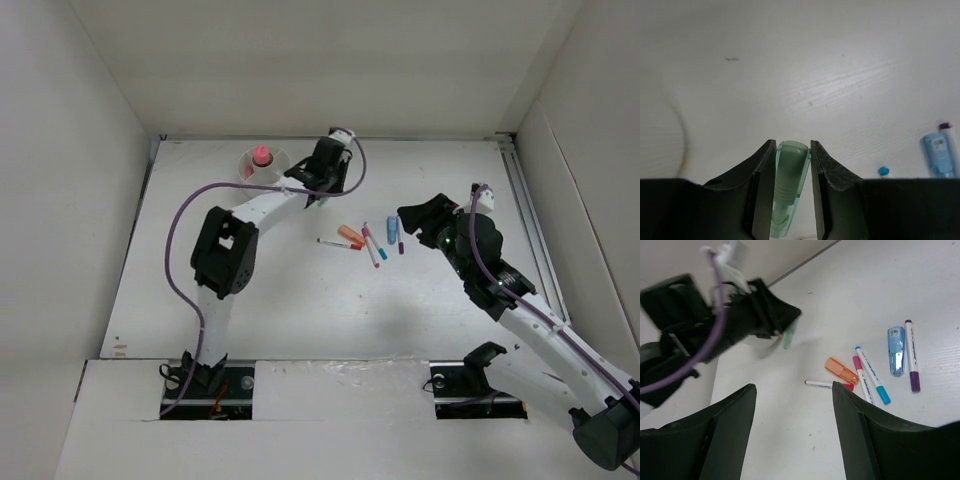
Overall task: Sort the stationery into containers
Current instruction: Grab a piece of stationery with the left arm, then place the stationery into the container
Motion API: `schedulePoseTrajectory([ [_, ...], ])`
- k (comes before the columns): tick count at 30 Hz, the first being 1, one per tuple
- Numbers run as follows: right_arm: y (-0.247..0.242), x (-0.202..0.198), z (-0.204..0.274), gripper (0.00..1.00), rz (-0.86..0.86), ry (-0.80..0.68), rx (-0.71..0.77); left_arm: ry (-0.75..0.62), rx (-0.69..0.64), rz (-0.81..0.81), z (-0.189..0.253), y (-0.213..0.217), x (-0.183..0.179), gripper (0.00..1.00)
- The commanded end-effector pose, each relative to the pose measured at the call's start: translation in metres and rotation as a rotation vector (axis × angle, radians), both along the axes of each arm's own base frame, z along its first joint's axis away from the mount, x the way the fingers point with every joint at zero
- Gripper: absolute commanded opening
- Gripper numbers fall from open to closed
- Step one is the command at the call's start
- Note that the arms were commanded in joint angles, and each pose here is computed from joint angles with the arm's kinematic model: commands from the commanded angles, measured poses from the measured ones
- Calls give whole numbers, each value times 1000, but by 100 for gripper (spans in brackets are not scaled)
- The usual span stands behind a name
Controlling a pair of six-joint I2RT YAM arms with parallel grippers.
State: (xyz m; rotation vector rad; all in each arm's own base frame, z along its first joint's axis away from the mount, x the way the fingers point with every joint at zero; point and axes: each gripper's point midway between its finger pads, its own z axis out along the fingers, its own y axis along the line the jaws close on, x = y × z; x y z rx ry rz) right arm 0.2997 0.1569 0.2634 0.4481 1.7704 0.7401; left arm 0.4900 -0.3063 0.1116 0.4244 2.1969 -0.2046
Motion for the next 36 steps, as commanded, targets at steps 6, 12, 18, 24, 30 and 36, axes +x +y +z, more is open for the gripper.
schedulePoseTrajectory([
  [6,9,0,18,68,38,-46,23,-359,-578,268,208,115,27,1],
  [12,10,1,15,68,38,-38,19,-447,-636,472,226,193,42,4],
  [18,11,0,15,68,48,-37,20,-534,-568,624,231,241,62,6],
  [24,10,2,20,70,35,-46,23,-521,-482,716,198,255,87,8],
  [30,10,3,17,70,35,-38,18,-523,-440,775,177,268,101,8],
  [36,10,6,16,70,26,-39,17,-507,-435,792,147,269,108,8],
])
